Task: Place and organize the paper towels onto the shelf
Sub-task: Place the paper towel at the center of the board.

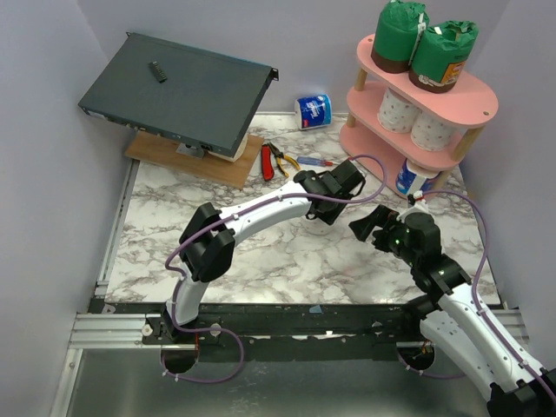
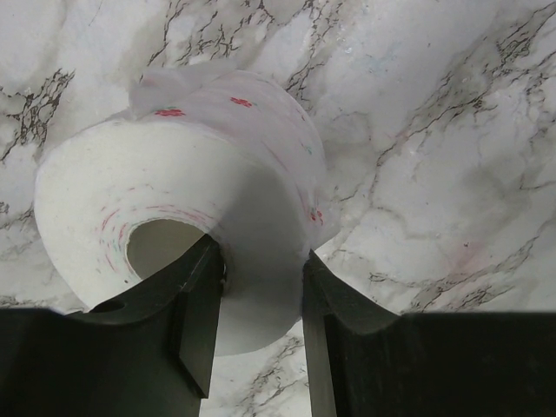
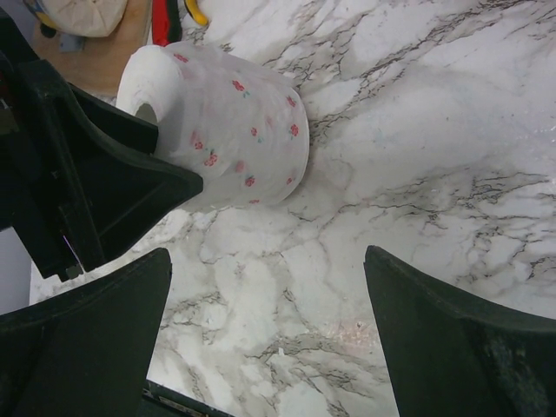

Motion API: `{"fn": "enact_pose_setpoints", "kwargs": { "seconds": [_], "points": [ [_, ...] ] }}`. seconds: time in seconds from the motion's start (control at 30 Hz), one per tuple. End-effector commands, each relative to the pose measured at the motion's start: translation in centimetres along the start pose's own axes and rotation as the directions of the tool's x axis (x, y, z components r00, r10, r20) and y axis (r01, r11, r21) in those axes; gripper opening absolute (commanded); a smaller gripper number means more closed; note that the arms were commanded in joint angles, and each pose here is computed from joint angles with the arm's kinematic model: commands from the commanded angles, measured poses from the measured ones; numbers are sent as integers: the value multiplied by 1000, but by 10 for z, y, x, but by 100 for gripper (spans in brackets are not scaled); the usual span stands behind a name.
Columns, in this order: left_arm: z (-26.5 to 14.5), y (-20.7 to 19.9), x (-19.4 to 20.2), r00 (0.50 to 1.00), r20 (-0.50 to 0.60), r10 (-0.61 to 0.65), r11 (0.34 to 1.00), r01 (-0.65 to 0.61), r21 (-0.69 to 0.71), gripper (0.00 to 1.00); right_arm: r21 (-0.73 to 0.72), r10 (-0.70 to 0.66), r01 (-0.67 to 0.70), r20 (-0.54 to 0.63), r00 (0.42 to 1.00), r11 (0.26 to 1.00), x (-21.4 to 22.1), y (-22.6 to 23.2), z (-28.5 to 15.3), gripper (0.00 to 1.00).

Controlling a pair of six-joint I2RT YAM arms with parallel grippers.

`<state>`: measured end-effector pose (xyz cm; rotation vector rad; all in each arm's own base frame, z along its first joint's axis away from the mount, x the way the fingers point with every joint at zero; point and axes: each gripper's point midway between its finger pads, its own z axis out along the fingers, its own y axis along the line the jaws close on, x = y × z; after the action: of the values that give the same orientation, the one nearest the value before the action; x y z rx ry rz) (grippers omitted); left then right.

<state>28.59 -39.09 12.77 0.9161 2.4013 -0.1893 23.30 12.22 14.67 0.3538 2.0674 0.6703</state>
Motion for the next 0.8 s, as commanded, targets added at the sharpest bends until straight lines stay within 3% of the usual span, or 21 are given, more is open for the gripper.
{"fn": "enact_pose_setpoints", "kwargs": {
  "seconds": [0.0,0.53,0.77],
  "points": [
    [0,-6,-1,1000,-4,1,1000,-1,30,20,33,10,-11,13,1000,999,-2,-6,0,95],
    [-23,-4,-10,998,48,-27,999,25,35,65,36,18,-18,18,1000,999,-3,-6,-1,95],
    [-61,-2,-29,989,139,-57,997,50,55,76,42,20,-21,20,1000,999,-5,-6,-2,95]
  ]
}}
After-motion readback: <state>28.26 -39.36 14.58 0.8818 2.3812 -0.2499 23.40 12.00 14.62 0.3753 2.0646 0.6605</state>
